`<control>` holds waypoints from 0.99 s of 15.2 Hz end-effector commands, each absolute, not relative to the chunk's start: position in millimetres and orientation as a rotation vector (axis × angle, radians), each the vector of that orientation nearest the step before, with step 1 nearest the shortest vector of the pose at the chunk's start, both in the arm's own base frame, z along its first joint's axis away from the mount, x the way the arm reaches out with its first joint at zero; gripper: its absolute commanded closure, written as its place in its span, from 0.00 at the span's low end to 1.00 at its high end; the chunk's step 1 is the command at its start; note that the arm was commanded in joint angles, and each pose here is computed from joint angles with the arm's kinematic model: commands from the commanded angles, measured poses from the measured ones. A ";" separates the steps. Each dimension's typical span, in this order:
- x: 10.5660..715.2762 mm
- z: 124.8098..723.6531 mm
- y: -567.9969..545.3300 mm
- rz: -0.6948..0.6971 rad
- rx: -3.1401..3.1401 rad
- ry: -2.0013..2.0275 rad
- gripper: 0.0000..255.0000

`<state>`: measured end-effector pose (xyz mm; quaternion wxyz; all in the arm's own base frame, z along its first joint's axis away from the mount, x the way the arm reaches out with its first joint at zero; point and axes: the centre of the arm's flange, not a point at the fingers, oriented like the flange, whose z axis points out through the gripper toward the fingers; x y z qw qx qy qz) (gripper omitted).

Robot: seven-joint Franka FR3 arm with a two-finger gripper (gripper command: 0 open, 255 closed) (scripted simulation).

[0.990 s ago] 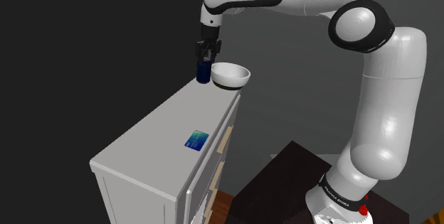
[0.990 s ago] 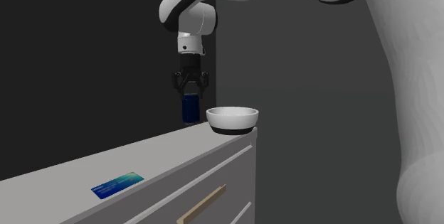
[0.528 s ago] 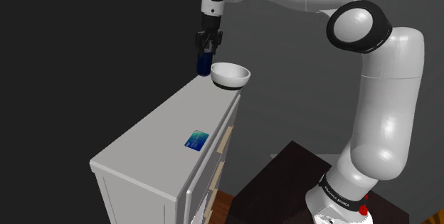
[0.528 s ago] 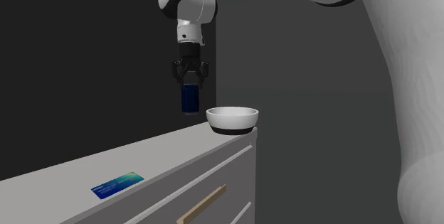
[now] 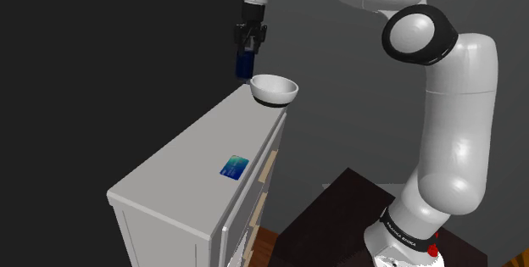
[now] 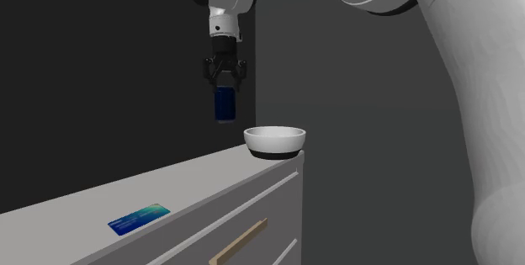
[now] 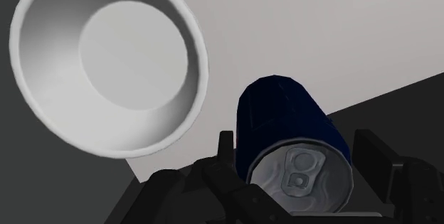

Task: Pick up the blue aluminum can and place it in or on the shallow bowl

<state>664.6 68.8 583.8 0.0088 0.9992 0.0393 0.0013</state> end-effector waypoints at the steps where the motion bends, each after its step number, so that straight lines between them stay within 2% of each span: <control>1: 663.5 595.1 69.0 0.004 3.122 0.122 1.00; 5: 663.5 611.4 69.0 0.004 3.122 0.122 1.00; 15: 650.6 643.3 -58.5 0.004 3.122 0.122 1.00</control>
